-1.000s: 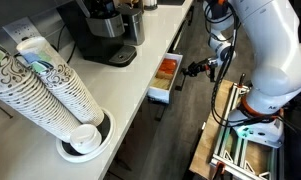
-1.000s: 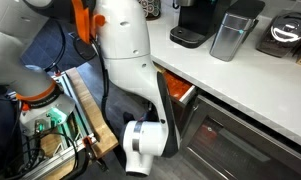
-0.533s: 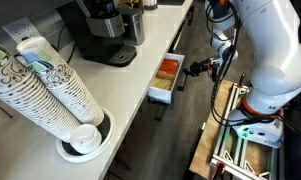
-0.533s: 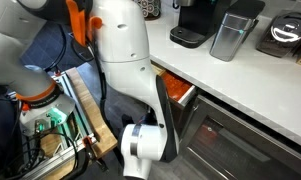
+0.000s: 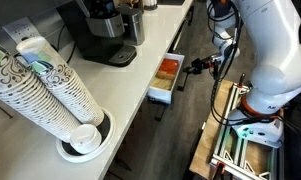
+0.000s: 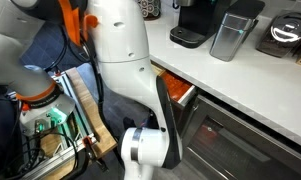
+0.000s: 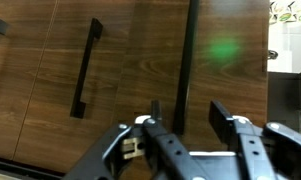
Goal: Open the top drawer
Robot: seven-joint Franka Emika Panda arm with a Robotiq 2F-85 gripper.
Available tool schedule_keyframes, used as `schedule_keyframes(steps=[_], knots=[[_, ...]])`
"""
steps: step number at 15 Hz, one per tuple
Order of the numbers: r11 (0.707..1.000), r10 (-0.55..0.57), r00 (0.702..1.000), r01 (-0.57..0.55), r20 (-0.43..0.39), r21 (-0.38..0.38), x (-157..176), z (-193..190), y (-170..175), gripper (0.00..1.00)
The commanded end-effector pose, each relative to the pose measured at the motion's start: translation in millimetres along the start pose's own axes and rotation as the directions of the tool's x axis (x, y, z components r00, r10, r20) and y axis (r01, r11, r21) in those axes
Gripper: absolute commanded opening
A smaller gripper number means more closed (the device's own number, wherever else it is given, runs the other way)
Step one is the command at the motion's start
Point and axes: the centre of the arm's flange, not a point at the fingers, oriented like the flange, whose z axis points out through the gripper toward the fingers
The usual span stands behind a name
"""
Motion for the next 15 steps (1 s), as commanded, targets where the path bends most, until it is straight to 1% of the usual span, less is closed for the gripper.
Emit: schedule_keyframes(steps=[1, 3, 4, 6, 9, 11, 15], knots=[[0.999, 0.02, 1.0, -0.02, 0.013, -0.04, 3.9, -19.9, -13.5, 0.87], [0.997, 0.022, 0.999, -0.02, 0.028, -0.081, 4.4, -26.6, -25.1, 0.99], [0.995, 0.022, 0.999, -0.018, 0.038, -0.098, 4.8, -29.7, -31.1, 1.0], [0.988, 0.018, 0.998, -0.008, 0.063, -0.154, 5.3, -35.8, -47.0, 1.0], [0.968, 0.009, 0.995, 0.016, 0.1, -0.25, 4.2, -41.9, -71.8, 1.0], [0.948, 0.0, 0.991, 0.043, 0.135, -0.316, 0.3, -43.1, -90.4, 1.0], [0.905, -0.024, 0.98, 0.106, 0.199, -0.413, -8.9, -38.9, -122.0, 1.0]])
